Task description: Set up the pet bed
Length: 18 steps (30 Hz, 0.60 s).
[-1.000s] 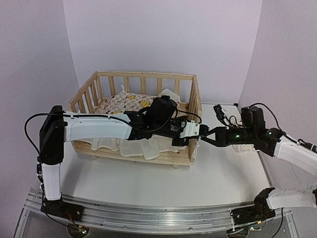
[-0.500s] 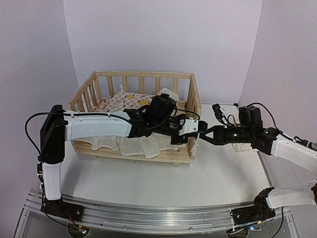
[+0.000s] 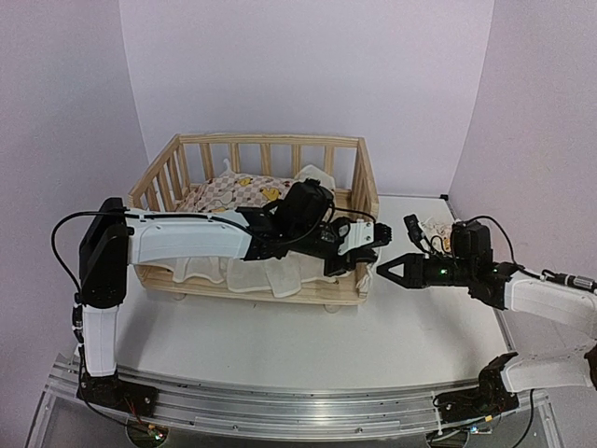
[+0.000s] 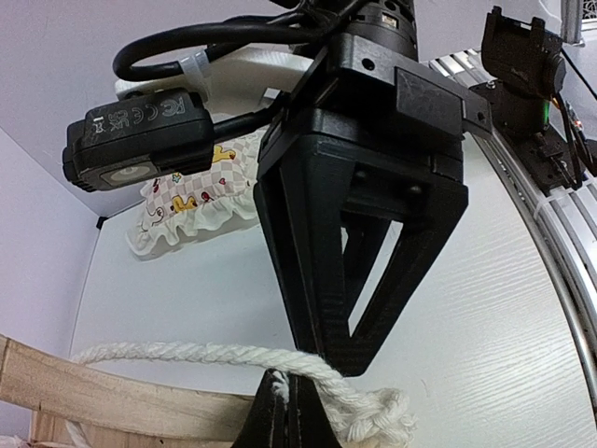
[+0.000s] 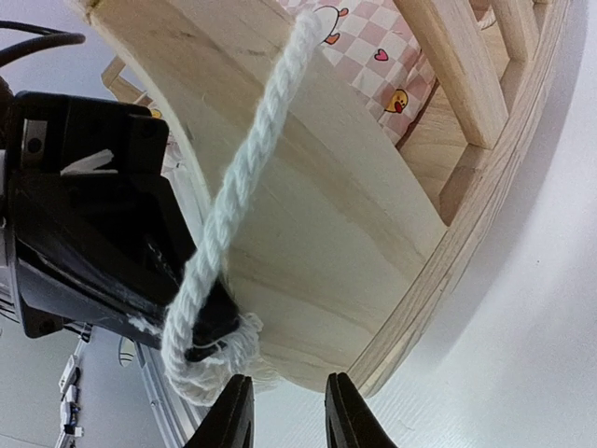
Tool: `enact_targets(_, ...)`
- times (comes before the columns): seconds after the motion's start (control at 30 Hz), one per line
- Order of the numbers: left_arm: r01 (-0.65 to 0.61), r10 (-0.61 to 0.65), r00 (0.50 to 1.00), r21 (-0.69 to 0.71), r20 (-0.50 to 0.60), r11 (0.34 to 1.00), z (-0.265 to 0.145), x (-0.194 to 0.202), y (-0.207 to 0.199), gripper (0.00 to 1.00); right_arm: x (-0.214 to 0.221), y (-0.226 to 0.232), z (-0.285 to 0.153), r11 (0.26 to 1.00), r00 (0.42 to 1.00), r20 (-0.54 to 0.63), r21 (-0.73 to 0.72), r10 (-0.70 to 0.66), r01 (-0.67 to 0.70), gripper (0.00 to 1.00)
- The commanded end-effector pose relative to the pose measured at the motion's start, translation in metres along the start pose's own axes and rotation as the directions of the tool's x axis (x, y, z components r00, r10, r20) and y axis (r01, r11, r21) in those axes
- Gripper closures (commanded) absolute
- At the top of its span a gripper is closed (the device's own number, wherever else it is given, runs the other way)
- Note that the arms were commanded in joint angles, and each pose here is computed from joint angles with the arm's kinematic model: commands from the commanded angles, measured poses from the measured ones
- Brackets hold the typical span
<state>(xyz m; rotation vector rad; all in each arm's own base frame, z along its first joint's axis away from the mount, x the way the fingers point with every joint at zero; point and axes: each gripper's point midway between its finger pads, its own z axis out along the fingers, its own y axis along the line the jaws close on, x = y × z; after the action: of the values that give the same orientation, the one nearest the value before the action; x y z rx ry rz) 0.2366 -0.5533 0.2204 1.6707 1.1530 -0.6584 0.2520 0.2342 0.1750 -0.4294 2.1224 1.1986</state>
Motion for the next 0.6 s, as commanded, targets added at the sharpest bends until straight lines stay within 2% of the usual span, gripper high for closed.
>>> enact_targets(0.0,0.054,-0.056,0.997,-0.036,-0.044,0.998,0.008,0.024,0.013,1.0,-0.016,0.019,-0.004,0.995,0.995,0.095,-0.1,-0.008,0.017,0.72)
enact_targets(0.57,0.098,-0.099,0.991,-0.012,-0.088,0.995,0.014,0.043,0.014,1.0,-0.032,0.024,0.004,0.987,0.99,0.13,-0.143,-0.05,0.069,0.74)
